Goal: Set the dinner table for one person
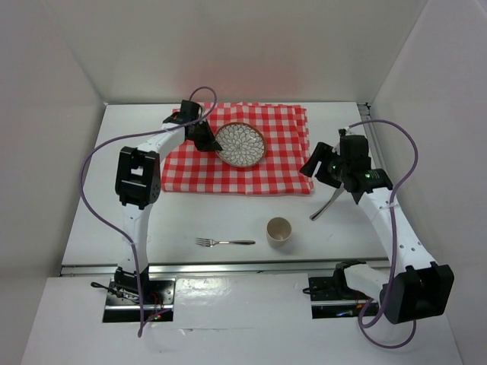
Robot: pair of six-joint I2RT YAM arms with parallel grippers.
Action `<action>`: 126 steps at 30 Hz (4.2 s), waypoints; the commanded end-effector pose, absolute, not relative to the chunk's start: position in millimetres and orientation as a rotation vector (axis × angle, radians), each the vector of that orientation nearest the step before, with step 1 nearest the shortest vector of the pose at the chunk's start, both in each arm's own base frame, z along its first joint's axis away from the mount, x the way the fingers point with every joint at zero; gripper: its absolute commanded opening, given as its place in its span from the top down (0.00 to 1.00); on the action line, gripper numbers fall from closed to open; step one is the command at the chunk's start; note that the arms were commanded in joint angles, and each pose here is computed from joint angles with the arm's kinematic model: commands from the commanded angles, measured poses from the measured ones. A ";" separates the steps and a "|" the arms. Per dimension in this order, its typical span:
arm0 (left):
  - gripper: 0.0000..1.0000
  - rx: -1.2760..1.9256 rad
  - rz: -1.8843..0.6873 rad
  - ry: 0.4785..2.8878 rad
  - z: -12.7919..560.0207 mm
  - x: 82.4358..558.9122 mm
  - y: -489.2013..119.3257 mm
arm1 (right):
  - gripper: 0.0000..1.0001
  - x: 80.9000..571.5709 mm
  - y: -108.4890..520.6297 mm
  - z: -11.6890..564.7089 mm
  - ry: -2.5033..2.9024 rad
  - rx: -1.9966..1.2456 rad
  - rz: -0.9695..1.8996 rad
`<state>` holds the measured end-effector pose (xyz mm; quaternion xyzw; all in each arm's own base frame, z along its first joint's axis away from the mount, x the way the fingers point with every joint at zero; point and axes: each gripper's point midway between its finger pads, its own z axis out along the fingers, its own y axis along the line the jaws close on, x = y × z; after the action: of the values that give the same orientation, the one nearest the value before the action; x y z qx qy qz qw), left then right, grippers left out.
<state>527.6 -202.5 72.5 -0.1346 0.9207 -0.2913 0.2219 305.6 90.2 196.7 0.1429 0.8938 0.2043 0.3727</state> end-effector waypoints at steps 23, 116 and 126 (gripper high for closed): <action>0.00 -0.325 -0.692 2.293 236.5 507.3 -176.1 | 0.15 195.0 166.8 155.5 2.608 0.082 0.711; 0.07 -0.245 -0.587 2.450 209.5 355.0 -139.7 | 1.00 631.1 63.6 156.4 2.243 0.355 0.150; 0.07 -0.250 -0.583 2.467 200.5 354.9 -139.7 | 1.00 630.5 68.1 125.2 2.303 0.336 0.163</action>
<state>352.4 -135.6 202.0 -0.1077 0.9268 -0.2128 0.2902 615.9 59.4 107.2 0.1468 0.9199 0.0461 0.3608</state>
